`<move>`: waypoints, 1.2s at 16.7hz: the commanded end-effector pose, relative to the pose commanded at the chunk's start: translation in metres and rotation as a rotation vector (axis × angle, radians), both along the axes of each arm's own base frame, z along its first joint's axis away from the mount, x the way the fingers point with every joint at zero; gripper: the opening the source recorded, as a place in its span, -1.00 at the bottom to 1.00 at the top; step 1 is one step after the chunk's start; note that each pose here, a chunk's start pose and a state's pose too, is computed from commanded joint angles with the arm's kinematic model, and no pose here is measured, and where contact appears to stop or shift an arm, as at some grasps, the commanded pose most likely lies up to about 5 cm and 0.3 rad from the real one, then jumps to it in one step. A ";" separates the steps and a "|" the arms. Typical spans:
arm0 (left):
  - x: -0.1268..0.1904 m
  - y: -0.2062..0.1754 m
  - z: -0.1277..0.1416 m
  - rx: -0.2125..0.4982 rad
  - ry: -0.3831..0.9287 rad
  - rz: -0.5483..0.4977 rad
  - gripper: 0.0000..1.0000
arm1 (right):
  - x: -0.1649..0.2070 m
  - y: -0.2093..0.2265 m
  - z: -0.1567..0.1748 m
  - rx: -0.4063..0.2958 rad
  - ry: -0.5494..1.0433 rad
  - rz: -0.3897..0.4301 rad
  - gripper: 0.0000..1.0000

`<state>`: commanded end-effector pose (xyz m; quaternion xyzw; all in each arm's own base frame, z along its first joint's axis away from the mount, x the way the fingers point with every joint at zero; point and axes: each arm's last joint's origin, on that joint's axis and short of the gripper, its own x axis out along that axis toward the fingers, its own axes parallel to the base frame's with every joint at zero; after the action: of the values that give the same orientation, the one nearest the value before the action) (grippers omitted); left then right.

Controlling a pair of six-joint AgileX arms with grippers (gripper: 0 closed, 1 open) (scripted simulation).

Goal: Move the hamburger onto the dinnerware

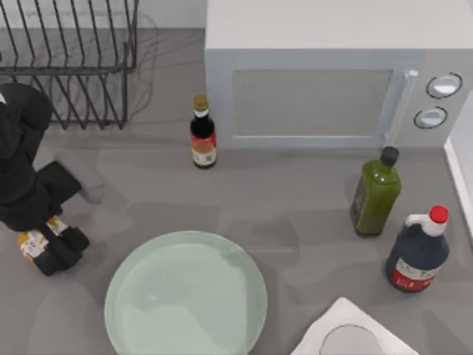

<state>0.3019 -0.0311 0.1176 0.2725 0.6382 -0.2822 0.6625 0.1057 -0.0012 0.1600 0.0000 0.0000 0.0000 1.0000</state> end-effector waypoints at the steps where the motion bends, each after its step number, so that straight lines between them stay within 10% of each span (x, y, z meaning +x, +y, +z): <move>1: 0.002 0.000 0.006 0.000 -0.002 0.001 -1.00 | 0.000 0.000 0.000 0.000 0.000 0.000 1.00; 10: -0.001 0.000 0.095 0.000 0.002 0.001 -1.00 | 0.000 0.000 0.000 0.000 0.000 0.000 1.00; 20: 0.004 -0.015 0.093 0.005 0.028 0.101 -1.00 | 0.000 0.000 0.000 0.000 0.000 0.000 1.00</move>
<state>0.3063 -0.0462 0.2105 0.2376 0.6608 -0.2506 0.6664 0.1057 -0.0012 0.1600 0.0000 0.0000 0.0000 1.0000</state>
